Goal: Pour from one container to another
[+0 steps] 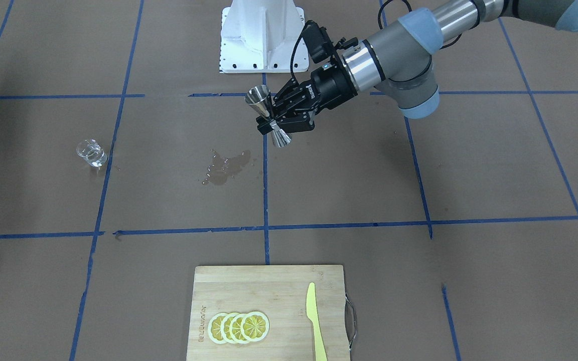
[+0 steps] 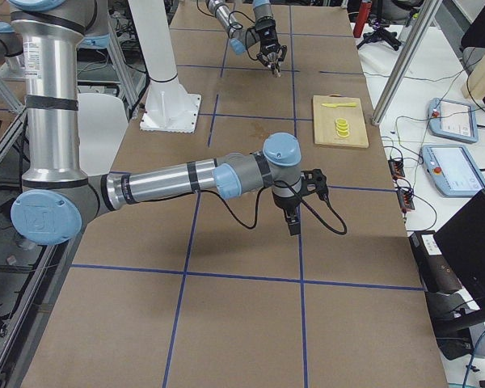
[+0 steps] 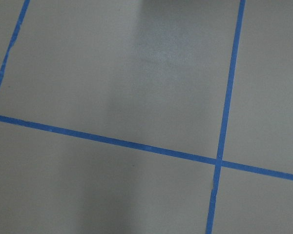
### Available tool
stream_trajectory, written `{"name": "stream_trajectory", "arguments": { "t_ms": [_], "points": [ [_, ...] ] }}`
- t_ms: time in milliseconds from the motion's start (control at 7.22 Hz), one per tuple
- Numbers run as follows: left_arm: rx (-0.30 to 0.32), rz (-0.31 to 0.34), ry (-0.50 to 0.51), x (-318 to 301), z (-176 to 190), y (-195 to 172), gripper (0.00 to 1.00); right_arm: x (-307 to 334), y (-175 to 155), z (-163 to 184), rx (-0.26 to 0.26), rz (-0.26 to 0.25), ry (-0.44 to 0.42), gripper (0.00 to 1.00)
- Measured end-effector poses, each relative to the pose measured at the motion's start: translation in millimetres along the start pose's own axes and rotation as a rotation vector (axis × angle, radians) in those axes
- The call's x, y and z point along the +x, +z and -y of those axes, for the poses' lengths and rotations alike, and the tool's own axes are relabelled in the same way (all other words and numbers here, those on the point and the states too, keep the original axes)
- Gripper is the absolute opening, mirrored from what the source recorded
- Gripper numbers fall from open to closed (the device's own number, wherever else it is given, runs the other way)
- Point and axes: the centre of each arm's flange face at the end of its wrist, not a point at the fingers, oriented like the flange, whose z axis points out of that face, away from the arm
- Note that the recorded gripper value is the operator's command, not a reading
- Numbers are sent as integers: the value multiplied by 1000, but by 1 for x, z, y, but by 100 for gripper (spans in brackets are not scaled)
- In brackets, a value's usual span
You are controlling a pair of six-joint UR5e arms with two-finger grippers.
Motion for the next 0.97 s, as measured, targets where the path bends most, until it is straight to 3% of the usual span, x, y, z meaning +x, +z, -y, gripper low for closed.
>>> {"name": "stream_trajectory", "arguments": {
  "t_ms": [416,970],
  "points": [
    [-12,-74,-204,5,3,14,0,-8,-5,3,21,17,81,100],
    [3,-99,-279,18,4,16,0,-74,13,-18,113,147,218,100]
  ]
}}
